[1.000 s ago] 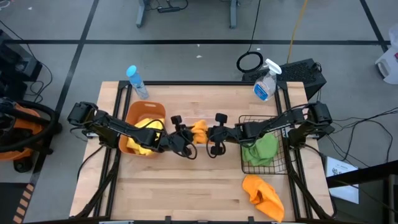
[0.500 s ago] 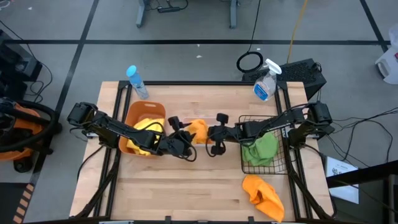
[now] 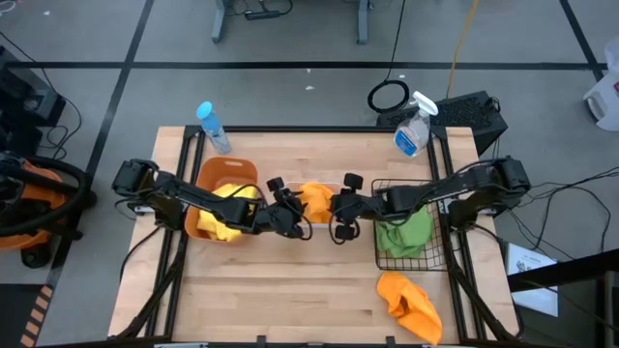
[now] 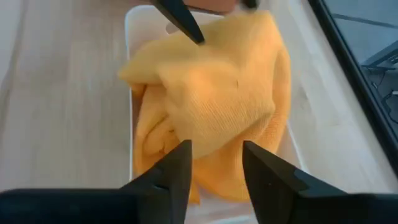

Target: Sort microfiber towel by color & place in baskets

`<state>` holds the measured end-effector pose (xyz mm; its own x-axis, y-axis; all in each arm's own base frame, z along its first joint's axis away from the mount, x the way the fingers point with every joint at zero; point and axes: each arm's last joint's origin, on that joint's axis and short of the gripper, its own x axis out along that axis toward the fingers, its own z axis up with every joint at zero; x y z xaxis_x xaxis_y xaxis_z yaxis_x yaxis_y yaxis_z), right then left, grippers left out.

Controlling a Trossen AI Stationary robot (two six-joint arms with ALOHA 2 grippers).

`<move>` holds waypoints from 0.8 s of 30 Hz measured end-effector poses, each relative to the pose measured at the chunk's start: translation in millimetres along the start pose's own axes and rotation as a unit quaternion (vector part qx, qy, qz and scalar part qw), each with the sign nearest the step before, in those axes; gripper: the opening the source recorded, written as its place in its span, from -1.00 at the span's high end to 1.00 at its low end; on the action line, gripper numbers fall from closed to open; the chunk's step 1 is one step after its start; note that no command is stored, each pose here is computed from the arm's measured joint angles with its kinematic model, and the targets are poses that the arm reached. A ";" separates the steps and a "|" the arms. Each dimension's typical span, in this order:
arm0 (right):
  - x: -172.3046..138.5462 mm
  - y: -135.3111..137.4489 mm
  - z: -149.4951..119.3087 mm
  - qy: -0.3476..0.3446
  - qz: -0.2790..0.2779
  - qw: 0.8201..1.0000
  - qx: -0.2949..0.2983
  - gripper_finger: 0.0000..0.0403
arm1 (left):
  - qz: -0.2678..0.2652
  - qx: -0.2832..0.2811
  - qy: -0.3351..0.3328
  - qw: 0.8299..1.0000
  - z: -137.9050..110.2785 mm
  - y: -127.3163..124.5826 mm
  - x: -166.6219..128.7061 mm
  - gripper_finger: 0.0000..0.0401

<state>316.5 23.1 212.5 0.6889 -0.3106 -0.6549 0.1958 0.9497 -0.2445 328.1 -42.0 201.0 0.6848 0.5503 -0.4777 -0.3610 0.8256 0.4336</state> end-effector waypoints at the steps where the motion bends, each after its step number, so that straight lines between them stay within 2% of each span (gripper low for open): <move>1: -5.1 -0.8 1.2 -0.003 0.001 1.000 0.001 0.30 | 0.001 0.001 0.001 1.000 -1.3 -0.5 4.6 0.18; 6: -22.5 -2.3 11.3 -0.046 0.011 0.999 0.009 0.26 | -0.026 -0.006 -0.037 0.999 3.6 -3.4 21.8 0.46; 9: -21.7 -1.5 19.0 -0.084 0.017 0.996 0.008 0.30 | -0.015 -0.003 -0.048 0.999 8.1 0.5 18.0 0.54; 13: -12.1 1.2 23.5 -0.110 0.037 0.993 -0.009 0.41 | 0.006 -0.018 -0.054 0.998 18.0 10.5 -14.5 0.57; 18: 9.2 -5.3 26.3 -0.134 0.027 0.991 -0.005 0.64 | -0.030 -0.065 -0.061 0.996 23.5 20.0 -60.8 0.57; 21: 30.6 -11.7 21.5 -0.126 0.022 0.992 -0.003 0.81 | -0.044 -0.077 -0.063 0.994 23.2 19.0 -74.3 0.57; 24: 50.6 -19.7 10.3 -0.089 0.013 0.996 0.010 0.96 | -0.051 -0.077 -0.057 0.994 20.8 15.5 -77.4 0.57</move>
<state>354.6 -10.9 191.5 0.8070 -0.2749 -0.5227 0.1884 0.9587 -0.2133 282.6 -74.4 260.6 0.7866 0.4522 -0.4205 -0.3729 0.8906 0.2603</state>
